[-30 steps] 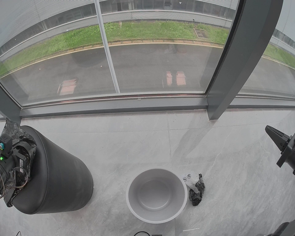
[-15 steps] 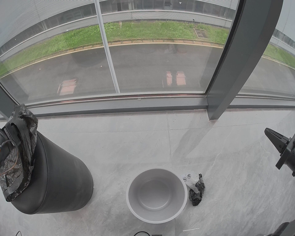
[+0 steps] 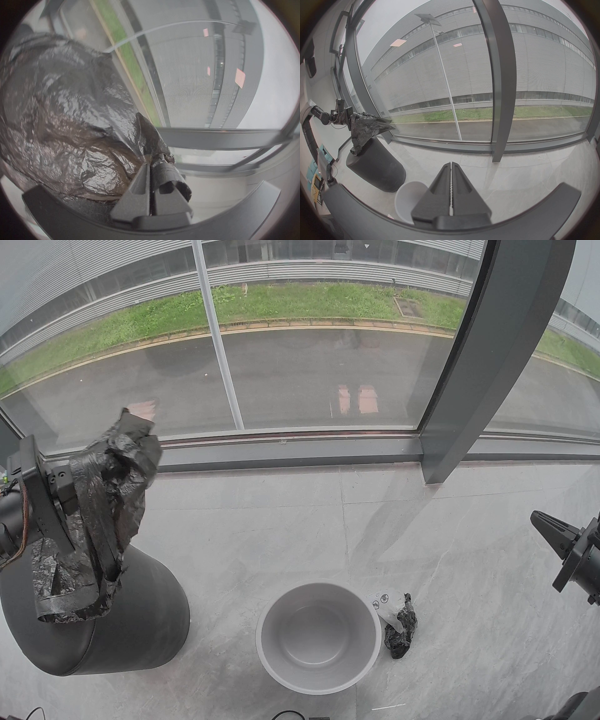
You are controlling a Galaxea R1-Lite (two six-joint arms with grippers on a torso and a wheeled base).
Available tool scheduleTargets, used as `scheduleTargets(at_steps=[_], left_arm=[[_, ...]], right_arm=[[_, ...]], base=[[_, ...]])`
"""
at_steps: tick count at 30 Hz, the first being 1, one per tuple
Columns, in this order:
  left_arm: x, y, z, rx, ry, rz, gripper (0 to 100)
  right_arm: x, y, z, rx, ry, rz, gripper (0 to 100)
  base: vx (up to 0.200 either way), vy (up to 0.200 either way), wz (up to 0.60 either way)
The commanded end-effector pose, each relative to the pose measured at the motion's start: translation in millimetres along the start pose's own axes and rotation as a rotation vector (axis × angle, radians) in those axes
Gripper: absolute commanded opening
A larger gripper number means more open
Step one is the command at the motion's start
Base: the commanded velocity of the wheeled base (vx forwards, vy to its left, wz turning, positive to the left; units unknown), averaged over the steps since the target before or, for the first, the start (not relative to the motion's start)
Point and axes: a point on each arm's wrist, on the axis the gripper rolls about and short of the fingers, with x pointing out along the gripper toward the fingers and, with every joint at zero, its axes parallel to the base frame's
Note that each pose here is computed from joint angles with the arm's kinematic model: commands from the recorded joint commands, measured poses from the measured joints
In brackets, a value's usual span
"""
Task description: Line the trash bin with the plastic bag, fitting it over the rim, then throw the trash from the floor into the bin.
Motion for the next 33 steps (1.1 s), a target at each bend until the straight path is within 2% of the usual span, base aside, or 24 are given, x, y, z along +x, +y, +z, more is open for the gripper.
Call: scheduleTargets(at_steps=[1, 6, 8, 11, 15, 18, 19, 20, 21, 27, 33], left_arm=[[39.1, 4.4, -7.5, -0.122, 0.233, -0.035, 0], [50.6, -8.9, -17.8, -0.075, 0.298, -0.120, 0], [55.3, -19.2, -22.9, -0.045, 0.325, -0.177, 0], [58.1, -29.3, -24.8, -0.025, 0.342, -0.216, 0], [57.4, -51.5, -19.6, 0.017, 0.331, -0.287, 0], [55.4, -60.3, -16.9, 0.034, 0.321, -0.313, 0], [52.6, -65.7, -15.8, 0.046, 0.316, -0.331, 0], [52.6, -66.1, -15.6, 0.047, 0.316, -0.332, 0], [51.1, -67.5, -15.6, 0.050, 0.312, -0.339, 0], [54.4, -64.5, -14.1, 0.045, 0.309, -0.330, 0], [55.5, -68.6, -10.5, 0.054, 0.297, -0.340, 0]], right_arm=[[15.8, 5.6, -11.1, 0.004, 0.077, 0.035, 0], [40.8, 19.2, -13.7, -0.003, 0.107, 0.061, 0], [67.1, 36.1, -10.4, -0.015, 0.089, 0.042, 0], [89.4, 57.1, -12.7, -0.025, 0.089, 0.034, 0], [125.1, 110.7, -27.7, -0.053, 0.106, 0.118, 0], [137.8, 130.6, -32.4, -0.063, 0.111, 0.143, 0], [147.0, 145.7, -37.5, -0.072, 0.117, 0.161, 0], [147.6, 147.1, -37.2, -0.071, 0.114, 0.164, 0], [153.2, 159.3, -44.4, -0.082, 0.127, 0.179, 100], [161.4, 189.0, -65.3, -0.097, 0.147, 0.241, 100], [164.9, 202.7, -81.9, -0.126, 0.172, 0.269, 100]], base=[[0.000, 0.000, 0.00], [0.000, 0.000, 0.00], [0.000, 0.000, 0.00], [0.000, 0.000, 0.00], [0.000, 0.000, 0.00], [0.000, 0.000, 0.00], [0.000, 0.000, 0.00], [0.000, 0.000, 0.00], [0.000, 0.000, 0.00], [0.000, 0.000, 0.00], [0.000, 0.000, 0.00]])
